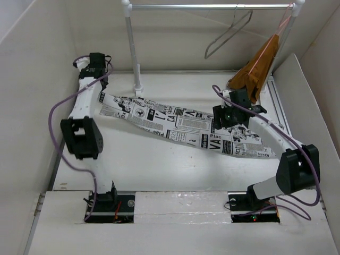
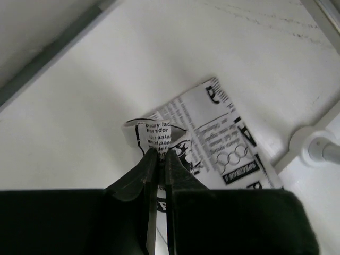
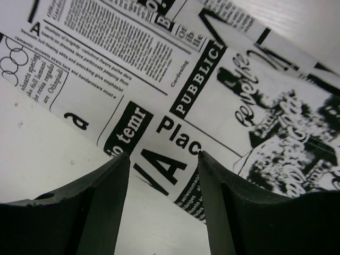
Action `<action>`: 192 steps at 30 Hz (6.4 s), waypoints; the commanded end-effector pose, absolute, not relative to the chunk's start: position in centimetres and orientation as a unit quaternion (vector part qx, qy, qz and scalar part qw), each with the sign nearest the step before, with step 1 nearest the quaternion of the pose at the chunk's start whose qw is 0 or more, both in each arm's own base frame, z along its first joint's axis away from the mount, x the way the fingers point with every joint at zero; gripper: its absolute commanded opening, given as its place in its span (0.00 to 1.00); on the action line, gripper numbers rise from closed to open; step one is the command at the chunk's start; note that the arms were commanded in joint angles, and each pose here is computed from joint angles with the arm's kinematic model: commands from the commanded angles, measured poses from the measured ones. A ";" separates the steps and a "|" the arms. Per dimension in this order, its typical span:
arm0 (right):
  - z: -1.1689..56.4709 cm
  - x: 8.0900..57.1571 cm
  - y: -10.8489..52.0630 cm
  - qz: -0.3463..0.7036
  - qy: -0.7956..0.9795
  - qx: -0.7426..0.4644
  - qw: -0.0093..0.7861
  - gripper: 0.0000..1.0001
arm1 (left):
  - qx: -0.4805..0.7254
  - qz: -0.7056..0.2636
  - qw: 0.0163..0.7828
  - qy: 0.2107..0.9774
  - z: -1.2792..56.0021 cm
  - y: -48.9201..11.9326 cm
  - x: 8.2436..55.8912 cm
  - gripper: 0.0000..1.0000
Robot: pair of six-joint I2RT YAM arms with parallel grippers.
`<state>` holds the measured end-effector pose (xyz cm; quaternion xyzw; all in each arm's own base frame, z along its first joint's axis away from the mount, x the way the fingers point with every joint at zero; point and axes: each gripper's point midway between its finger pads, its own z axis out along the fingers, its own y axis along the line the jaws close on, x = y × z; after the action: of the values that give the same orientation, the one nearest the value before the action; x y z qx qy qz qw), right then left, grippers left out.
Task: Place the trousers on the hanger
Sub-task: Fold the trousers at the center of the board.
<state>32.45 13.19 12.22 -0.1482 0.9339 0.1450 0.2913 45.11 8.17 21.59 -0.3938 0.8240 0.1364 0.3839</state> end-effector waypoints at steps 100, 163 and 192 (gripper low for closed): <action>9.1 55.7 25.0 0.142 0.891 -0.240 0.357 0.00 | -0.318 0.221 0.347 0.854 11.4 12.8 57.4 0.11; 9.0 44.1 -13.5 -0.084 0.917 0.227 0.317 0.59 | -0.512 0.057 0.244 0.821 4.6 15.5 39.3 0.00; 10.4 43.2 -21.2 -0.071 0.882 0.312 0.346 0.00 | -0.518 0.219 0.224 0.796 6.4 20.8 33.8 0.00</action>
<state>42.43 -18.50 7.33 0.2987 0.9072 -0.0501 0.2919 35.06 18.48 3.31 -0.5197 0.8141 0.1605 0.2036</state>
